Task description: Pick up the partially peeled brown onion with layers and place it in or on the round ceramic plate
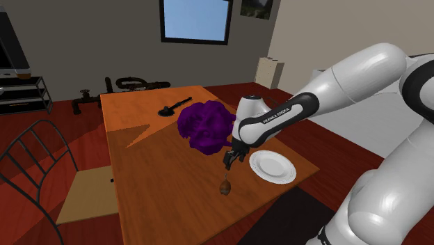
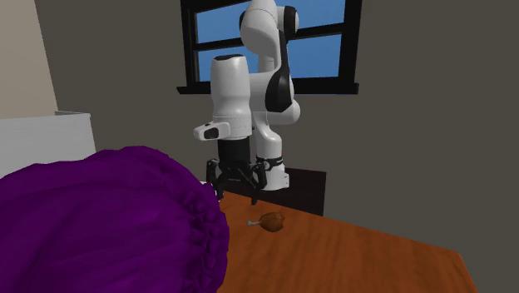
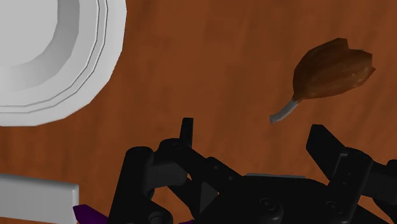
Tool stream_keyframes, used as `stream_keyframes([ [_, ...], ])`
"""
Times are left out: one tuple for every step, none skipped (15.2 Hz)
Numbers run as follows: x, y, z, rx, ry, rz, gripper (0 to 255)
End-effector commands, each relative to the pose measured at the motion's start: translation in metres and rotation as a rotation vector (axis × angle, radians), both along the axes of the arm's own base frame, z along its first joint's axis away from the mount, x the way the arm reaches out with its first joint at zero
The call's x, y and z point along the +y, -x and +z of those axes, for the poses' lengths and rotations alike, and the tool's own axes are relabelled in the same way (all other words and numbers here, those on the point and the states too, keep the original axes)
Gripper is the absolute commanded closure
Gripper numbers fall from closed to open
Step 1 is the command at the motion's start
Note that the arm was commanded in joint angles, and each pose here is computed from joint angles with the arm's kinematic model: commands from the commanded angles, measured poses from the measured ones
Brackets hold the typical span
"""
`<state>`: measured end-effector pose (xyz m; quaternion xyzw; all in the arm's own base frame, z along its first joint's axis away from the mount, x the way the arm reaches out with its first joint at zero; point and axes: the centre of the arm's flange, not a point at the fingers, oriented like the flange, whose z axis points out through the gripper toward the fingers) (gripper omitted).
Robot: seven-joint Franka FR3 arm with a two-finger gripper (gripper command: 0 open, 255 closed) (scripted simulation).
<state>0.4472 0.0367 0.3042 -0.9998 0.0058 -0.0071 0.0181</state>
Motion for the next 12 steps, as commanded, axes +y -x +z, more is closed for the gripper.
stream_keyframes([
  [0.0002, -0.0002, -0.0006, 0.000, 0.000, 0.000, 0],
  [0.0002, -0.0002, -0.0006, 0.000, 0.000, 0.000, 0],
  [0.0002, -0.0002, -0.0006, 0.000, 0.000, 0.000, 0],
  [0.0001, -0.0002, -0.0005, 0.000, 0.000, 0.000, 0],
  [0.0001, -0.0002, -0.0005, 0.000, 0.000, 0.000, 255],
  [0.0001, -0.0002, -0.0005, 0.000, 0.000, 0.000, 255],
  [0.0001, -0.0002, -0.0005, 0.000, 0.000, 0.000, 255],
  [0.0001, -0.0002, -0.0005, 0.000, 0.000, 0.000, 255],
  [0.0001, -0.0002, -0.0005, 0.000, 0.000, 0.000, 255],
  [0.0001, -0.0002, -0.0005, 0.000, 0.000, 0.000, 255],
  [0.0001, -0.0002, -0.0005, 0.000, 0.000, 0.000, 255],
  [0.0001, -0.0002, -0.0005, 0.000, 0.000, 0.000, 255],
])
